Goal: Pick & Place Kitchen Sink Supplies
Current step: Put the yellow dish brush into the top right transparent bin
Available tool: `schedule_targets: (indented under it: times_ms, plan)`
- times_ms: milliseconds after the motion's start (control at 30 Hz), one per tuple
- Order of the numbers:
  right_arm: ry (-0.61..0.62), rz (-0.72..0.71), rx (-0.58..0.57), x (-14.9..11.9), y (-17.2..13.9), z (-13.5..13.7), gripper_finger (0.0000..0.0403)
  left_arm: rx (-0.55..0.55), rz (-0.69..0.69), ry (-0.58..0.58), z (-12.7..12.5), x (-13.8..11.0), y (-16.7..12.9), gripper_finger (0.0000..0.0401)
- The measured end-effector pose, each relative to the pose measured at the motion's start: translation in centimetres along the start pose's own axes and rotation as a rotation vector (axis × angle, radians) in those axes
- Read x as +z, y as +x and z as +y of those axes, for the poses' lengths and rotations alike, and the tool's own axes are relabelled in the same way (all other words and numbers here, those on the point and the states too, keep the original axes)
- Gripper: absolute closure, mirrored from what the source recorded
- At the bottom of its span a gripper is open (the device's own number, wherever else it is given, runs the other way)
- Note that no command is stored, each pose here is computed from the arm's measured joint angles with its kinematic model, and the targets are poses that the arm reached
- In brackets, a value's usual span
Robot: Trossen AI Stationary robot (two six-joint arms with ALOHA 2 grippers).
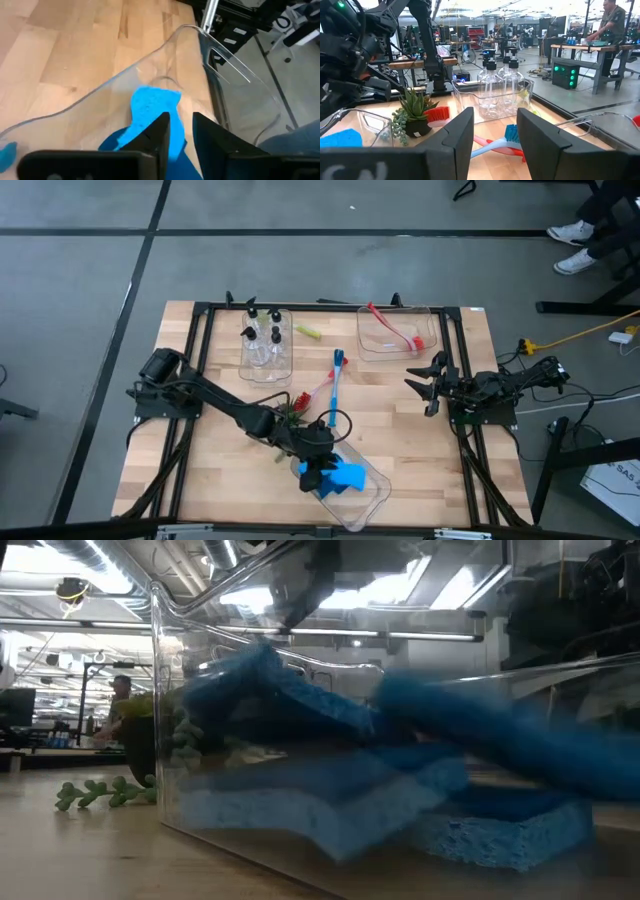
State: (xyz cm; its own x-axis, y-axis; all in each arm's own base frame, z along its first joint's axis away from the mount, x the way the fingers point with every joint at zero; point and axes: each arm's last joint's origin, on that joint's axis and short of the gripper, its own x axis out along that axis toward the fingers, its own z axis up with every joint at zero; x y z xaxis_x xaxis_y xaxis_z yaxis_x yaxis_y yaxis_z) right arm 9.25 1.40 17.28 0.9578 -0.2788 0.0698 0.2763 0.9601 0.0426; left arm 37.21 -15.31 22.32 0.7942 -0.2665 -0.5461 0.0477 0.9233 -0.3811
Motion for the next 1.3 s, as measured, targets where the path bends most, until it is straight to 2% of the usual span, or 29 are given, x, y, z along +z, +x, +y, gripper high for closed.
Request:
schedule_targets:
  times_ms: [267, 600, 767, 967, 1100, 1300]
  plan:
    - [0.003, 0.0, 0.0, 0.0, 0.0, 0.0, 0.0254, -0.057, -0.005, 0.007, 0.0, 0.8, -0.8, 0.0291]
    - [0.003, 0.0, 0.0, 0.0, 0.0, 0.0, 0.0254, -0.032, -0.219, 0.196, -1.6, 4.7, -7.9, 0.0303]
    - [0.001, 0.0, 0.0, 0.0, 0.0, 0.0, 0.0254, 0.023, -0.224, 0.219, 0.6, 6.5, -11.7, 0.0304]
    - [0.002, 0.0, 0.0, 0.0, 0.0, 0.0, 0.0254, 0.059, -0.272, 0.252, 3.5, 6.8, -15.4, 0.032]
    - [-0.001, 0.0, 0.0, 0.0, 0.0, 0.0, 0.0254, 0.12, -0.326, 0.268, 5.6, 5.5, -17.3, 0.0343]
    - [0.001, 0.0, 0.0, 0.0, 0.0, 0.0, 0.0254, 0.197, -0.412, 0.219, 8.6, 2.8, -20.3, 0.0382]
